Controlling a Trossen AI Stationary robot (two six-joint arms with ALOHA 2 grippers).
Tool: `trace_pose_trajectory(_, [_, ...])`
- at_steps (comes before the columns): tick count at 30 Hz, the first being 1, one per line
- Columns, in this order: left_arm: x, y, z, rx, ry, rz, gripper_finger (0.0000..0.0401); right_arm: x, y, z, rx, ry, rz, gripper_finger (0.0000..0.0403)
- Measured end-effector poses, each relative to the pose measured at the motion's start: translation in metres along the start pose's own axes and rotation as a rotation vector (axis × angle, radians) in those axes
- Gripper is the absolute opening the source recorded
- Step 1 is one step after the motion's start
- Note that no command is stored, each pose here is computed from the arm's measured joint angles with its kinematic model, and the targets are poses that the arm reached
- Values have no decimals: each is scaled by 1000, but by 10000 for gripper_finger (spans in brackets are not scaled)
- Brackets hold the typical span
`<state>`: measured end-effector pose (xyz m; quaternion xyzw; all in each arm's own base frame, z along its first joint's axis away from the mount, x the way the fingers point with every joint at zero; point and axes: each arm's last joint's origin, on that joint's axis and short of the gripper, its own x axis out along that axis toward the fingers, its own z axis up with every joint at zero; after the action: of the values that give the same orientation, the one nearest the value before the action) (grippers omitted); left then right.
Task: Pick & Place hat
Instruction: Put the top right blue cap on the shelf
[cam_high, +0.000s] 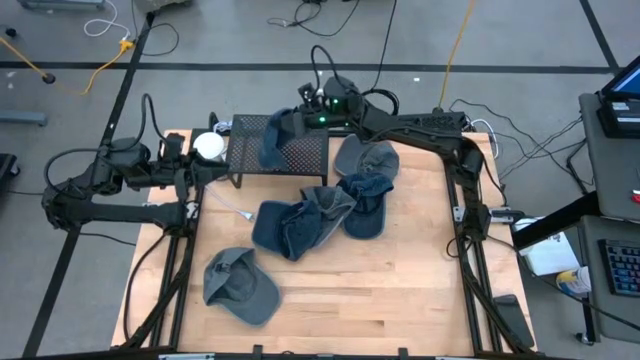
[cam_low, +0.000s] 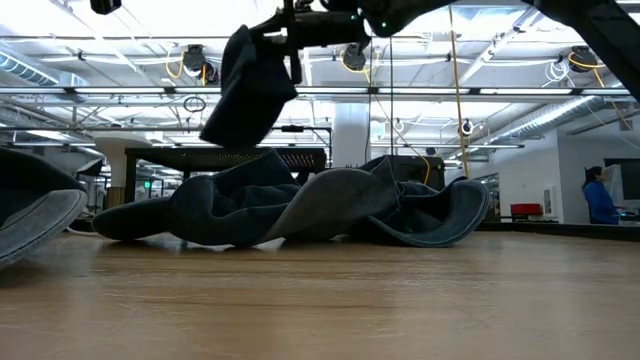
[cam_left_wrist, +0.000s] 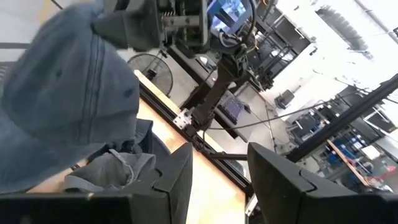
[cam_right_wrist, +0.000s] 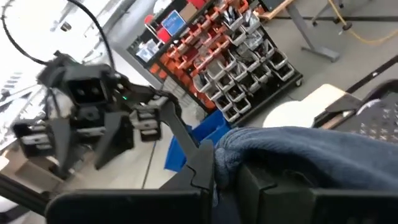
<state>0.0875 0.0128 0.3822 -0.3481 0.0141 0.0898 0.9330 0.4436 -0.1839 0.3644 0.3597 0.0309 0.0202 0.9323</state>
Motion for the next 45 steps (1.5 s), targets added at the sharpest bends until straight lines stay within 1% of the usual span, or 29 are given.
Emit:
trace_pose_trajectory(3, [0,0,0,0,-12,14,159,-2,-6,0,-15,27,-5,20])
trace_pose_trajectory(6, [0,1,1,0,-21,25,159,-6,-10,2,-27,46,-40,20])
trace_pose_trajectory(8, [0,1,1,-1,-22,27,159,-8,-14,2,-24,56,-56,29])
trace_pose_trajectory(10, [2,1,0,-5,-18,30,159,-9,-16,4,-17,51,-64,56])
trace_pose_trajectory(14, [6,1,0,-6,-8,39,159,-16,-20,11,17,34,-75,130])
trace_pose_trajectory(17, [11,2,-1,-5,3,48,159,-17,-24,12,51,39,-87,177])
trace_pose_trajectory(19, [14,2,-1,-5,10,53,159,-19,-26,12,73,63,-75,200])
trace_pose_trajectory(22, [18,2,-2,-1,19,60,159,-21,-30,10,164,111,-77,222])
trace_pose_trajectory(24, [20,2,-2,-2,24,65,159,-23,-33,7,254,154,-99,230])
trace_pose_trajectory(27, [20,3,-2,-3,26,67,159,-27,-40,0,376,209,-170,234])
trace_pose_trajectory(29, [21,2,-2,-4,23,64,159,-30,-45,-3,409,230,-229,234])
trace_pose_trajectory(33, [21,0,1,-5,-2,41,159,-33,-50,-9,432,247,-331,233])
trace_pose_trajectory(37, [21,-1,2,-2,-13,28,159,-34,-51,-10,450,256,-348,233])
trace_pose_trajectory(39, [21,-1,2,-3,-14,28,159,-38,-48,-10,453,245,-393,232])
trace_pose_trajectory(45, [21,-1,2,-15,-9,22,159,-62,-28,0,360,191,-563,232])
